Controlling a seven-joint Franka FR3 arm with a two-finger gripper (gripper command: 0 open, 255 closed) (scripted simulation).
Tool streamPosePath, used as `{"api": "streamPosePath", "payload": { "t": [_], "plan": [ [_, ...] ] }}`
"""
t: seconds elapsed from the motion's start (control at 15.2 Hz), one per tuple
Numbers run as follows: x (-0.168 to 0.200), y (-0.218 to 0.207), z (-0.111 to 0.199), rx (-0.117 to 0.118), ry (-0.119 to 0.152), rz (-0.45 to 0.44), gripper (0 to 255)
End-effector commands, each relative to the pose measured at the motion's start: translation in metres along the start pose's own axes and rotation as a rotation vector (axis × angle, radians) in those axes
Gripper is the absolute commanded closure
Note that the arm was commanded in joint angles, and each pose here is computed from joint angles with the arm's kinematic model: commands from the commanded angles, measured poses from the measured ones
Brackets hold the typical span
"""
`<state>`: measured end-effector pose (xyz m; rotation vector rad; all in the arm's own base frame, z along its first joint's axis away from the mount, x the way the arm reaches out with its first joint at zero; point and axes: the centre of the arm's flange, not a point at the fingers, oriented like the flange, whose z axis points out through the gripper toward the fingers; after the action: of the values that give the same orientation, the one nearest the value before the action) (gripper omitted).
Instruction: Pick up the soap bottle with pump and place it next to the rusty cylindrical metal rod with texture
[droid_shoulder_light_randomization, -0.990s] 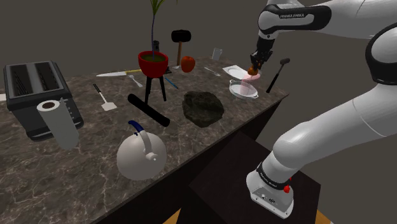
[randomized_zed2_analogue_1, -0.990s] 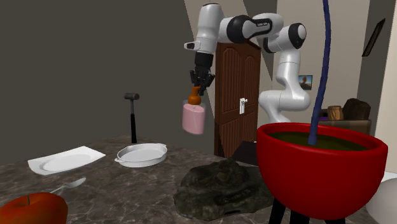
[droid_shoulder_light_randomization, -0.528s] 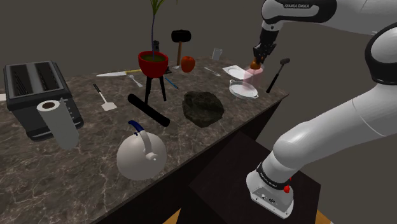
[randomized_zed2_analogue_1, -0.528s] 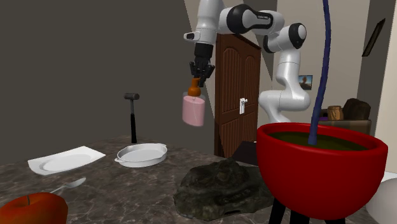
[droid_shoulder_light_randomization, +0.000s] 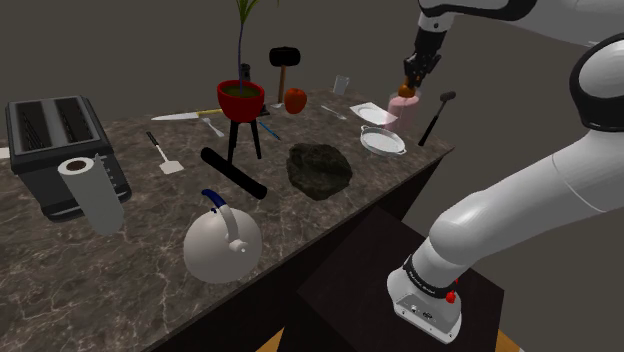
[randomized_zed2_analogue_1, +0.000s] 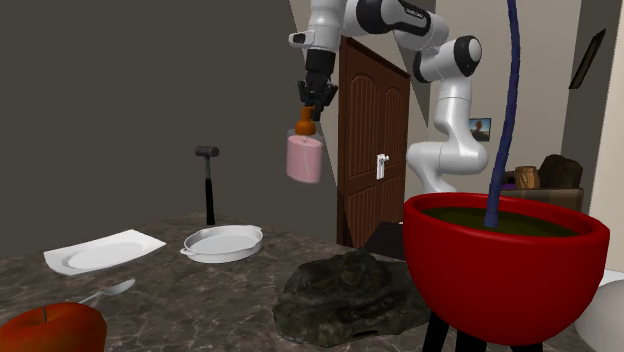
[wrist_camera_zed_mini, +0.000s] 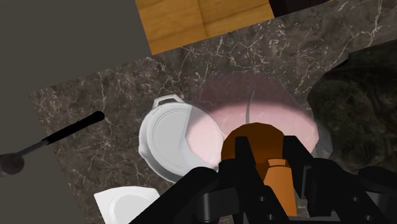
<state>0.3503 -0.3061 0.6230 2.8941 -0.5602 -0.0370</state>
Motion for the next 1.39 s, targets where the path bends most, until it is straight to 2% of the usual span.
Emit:
{"api": "streamPosePath", "payload": {
  "t": [0.0,0.4,1.32],
  "plan": [
    [0.0,0.002,-0.01,0.0,0.0,0.0,255],
    [0.0,0.008,-0.04,0.0,0.0,0.0,255],
    [-0.028,-0.171,-0.076,0.0,0.0,0.0,255]
  ]
}}
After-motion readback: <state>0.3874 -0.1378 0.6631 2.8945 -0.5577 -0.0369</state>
